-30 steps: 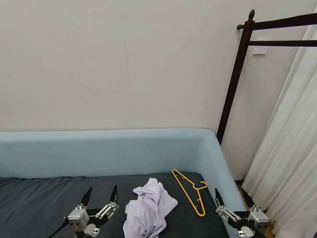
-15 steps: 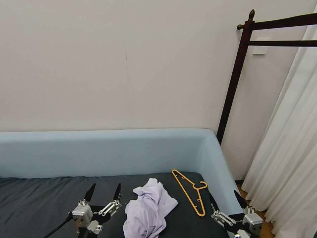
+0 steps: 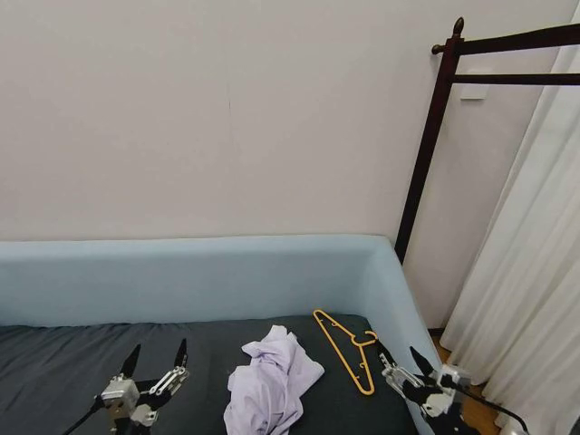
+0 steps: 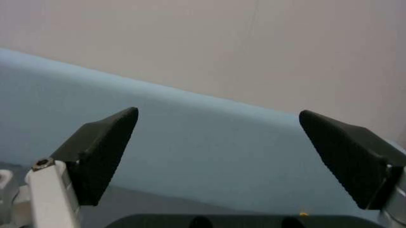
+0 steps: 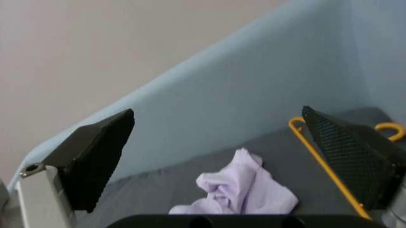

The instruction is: Pick up the clothes from the sofa and hang them on the clothes hanger.

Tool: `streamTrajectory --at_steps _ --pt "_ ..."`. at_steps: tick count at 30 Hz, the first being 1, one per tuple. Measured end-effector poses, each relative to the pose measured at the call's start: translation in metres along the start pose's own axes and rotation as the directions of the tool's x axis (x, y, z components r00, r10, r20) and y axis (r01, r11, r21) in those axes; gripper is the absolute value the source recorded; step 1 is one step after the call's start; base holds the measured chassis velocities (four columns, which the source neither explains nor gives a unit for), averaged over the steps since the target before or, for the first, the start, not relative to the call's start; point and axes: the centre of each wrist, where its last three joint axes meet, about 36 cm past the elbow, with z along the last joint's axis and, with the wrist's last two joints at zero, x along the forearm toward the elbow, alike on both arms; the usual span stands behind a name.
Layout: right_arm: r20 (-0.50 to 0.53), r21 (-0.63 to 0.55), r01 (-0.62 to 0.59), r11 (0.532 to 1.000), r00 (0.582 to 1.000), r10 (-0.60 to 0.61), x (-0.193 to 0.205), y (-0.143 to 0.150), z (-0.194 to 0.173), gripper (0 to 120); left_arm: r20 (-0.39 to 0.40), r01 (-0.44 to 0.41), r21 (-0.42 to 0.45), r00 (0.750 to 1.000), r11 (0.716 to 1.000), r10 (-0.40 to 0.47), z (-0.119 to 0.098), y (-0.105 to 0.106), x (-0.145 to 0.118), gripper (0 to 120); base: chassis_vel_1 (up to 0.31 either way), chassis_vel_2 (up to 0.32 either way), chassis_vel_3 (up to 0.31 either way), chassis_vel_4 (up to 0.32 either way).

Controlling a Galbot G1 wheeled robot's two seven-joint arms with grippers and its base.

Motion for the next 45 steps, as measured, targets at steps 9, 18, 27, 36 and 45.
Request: streamTrajectory --at_steps 9,18,27,36,45 --pt "-0.185 -0.065 0.039 0.997 0.981 -0.050 -0.085 -0.004 0.048 100 0.017 0.040 -0.048 0.999 0.998 -0.040 0.015 0.029 0.010 100 0.000 0.000 0.000 0.000" --pt "-0.325 -0.036 -0.045 0.998 0.945 0.031 -0.171 0.029 0.154 100 0.033 0.093 -0.132 0.995 0.987 -0.089 0.011 0.047 0.016 100 0.000 0.000 0.000 0.000" --pt "-0.331 0.136 -0.050 0.989 0.939 0.093 -0.194 0.023 0.231 100 0.037 0.119 -0.141 0.993 0.983 -0.115 0.011 0.054 0.019 100 0.000 0.000 0.000 0.000" --pt "-0.310 0.287 -0.027 0.958 0.943 0.119 -0.186 -0.002 0.269 88 0.036 0.116 -0.137 0.993 0.984 -0.112 0.015 0.053 0.016 100 0.000 0.000 0.000 0.000" --pt "-0.272 0.275 -0.020 0.961 0.957 0.098 -0.180 0.003 0.276 55 0.034 0.105 -0.140 0.994 0.985 -0.101 0.020 0.055 0.011 100 0.000 0.000 0.000 0.000"
